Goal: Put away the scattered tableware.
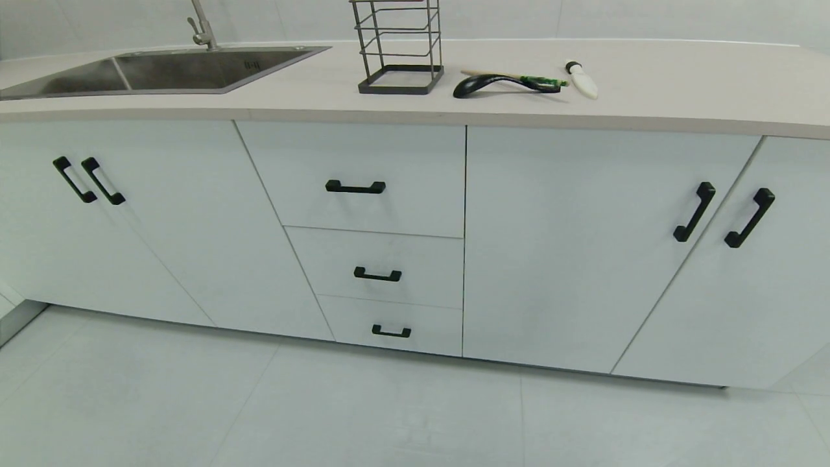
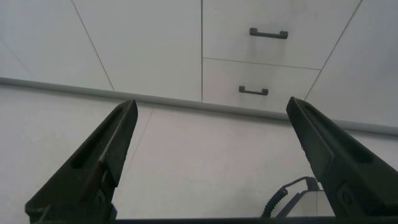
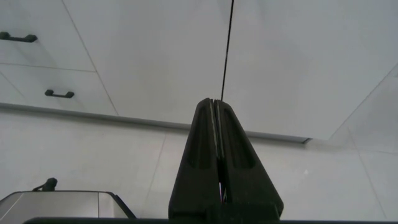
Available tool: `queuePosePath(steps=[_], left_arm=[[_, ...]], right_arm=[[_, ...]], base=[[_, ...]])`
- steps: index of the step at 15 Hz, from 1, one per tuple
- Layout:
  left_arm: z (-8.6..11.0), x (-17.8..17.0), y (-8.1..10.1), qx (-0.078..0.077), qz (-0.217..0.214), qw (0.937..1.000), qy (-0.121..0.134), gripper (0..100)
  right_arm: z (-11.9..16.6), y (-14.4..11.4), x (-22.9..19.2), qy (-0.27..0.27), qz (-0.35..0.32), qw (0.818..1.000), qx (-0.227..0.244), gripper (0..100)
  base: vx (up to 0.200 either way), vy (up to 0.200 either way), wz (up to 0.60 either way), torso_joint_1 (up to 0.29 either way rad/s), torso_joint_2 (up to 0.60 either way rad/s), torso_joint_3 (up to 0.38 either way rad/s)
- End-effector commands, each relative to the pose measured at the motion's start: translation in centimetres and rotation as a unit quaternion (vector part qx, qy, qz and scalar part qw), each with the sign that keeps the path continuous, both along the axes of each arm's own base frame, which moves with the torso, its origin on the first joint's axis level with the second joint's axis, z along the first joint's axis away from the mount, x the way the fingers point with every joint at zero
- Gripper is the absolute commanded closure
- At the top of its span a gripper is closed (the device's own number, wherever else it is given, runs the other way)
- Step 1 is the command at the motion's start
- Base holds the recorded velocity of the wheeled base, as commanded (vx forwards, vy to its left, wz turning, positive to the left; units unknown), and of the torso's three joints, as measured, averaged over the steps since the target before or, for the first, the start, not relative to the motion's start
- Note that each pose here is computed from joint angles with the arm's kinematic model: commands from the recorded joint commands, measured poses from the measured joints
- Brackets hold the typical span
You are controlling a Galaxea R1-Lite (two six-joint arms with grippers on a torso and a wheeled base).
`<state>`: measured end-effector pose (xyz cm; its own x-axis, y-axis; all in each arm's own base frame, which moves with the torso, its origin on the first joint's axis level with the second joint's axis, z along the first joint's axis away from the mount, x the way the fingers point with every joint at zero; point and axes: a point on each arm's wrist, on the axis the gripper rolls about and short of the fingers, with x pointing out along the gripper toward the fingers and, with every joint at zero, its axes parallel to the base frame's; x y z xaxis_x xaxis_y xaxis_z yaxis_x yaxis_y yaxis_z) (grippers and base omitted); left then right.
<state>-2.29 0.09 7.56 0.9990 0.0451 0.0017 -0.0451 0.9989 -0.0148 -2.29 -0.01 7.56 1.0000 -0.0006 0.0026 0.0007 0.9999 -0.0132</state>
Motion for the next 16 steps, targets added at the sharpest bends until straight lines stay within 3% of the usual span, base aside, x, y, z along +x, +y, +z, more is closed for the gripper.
queuePosePath(steps=[1,6,16], left_arm=[[0.00,0.00,0.01,0.000,0.001,1.0000,0.000,0],[0.00,0.00,0.01,0.000,0.001,1.0000,0.000,0],[0.02,0.00,0.00,0.000,-0.001,1.0000,-0.001,0]], right_arm=[[0.01,0.00,0.01,0.001,0.000,1.000,0.000,100],[0.01,0.00,0.01,0.001,-0.001,1.000,0.000,100],[0.01,0.00,0.01,0.001,0.000,1.000,-0.003,100]], base=[[0.200,0.000,0.00,-0.002,0.00,-0.002],[0.200,0.000,0.00,0.001,0.00,0.003],[0.000,0.000,0.00,0.000,0.00,0.000]])
